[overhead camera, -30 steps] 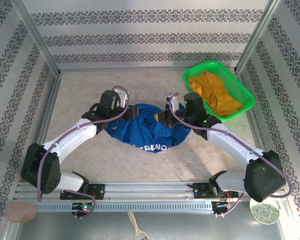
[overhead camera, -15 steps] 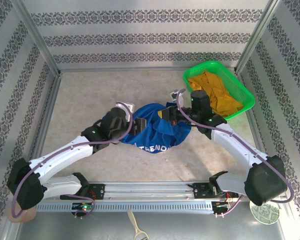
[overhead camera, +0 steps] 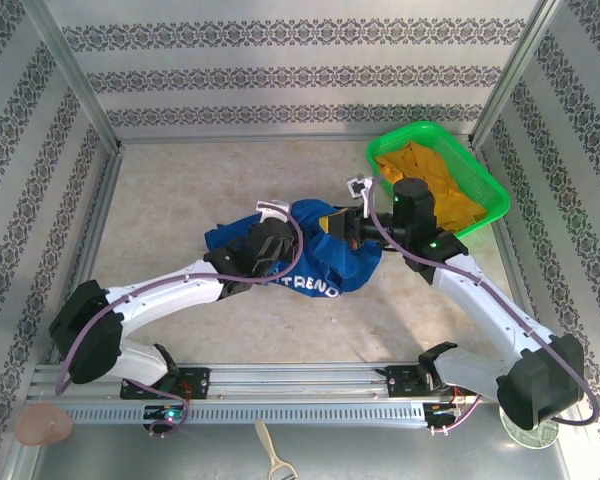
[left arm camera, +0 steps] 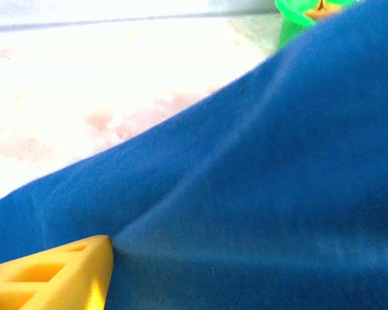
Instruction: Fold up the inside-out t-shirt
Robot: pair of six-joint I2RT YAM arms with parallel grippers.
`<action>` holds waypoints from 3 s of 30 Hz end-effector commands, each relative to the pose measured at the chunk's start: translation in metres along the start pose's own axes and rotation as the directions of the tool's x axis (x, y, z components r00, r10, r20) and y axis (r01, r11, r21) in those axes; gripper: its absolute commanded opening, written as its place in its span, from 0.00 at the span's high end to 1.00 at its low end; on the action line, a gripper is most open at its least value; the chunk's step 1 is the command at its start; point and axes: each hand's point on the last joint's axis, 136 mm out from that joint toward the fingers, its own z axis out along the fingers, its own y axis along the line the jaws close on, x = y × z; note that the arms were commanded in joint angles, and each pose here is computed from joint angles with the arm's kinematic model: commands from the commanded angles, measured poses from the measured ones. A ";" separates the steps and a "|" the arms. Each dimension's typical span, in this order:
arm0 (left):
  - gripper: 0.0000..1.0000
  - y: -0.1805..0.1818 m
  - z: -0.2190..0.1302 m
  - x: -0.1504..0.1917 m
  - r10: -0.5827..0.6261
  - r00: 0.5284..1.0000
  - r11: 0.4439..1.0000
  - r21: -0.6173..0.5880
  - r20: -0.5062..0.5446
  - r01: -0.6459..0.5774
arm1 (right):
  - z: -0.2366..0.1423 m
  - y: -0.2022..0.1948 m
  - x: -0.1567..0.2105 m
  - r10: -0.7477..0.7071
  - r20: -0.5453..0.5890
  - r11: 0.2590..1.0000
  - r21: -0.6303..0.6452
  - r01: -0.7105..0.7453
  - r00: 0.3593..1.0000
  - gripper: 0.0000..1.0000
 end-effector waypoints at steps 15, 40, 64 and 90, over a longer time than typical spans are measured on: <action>0.35 -0.040 0.009 -0.020 -0.067 0.995 0.969 0.244 0.073 0.047 | 0.004 0.020 -0.006 -0.011 -0.008 0.996 -0.085 0.010 1.000 1.00; 1.00 -0.037 -0.097 0.004 -0.133 0.969 0.483 0.840 -0.209 0.247 | 0.005 -0.179 -0.014 0.216 0.167 0.804 0.529 -0.273 0.962 0.42; 1.00 -0.034 -0.097 -0.006 -0.205 0.954 0.453 0.843 -0.218 0.290 | 0.047 -0.082 0.057 0.100 0.037 0.923 0.370 -0.106 0.994 0.30; 1.00 0.020 -0.059 0.016 -0.368 0.908 0.563 0.729 -0.201 0.389 | 0.003 -0.089 -0.006 0.142 0.263 0.954 0.222 -0.203 0.954 1.00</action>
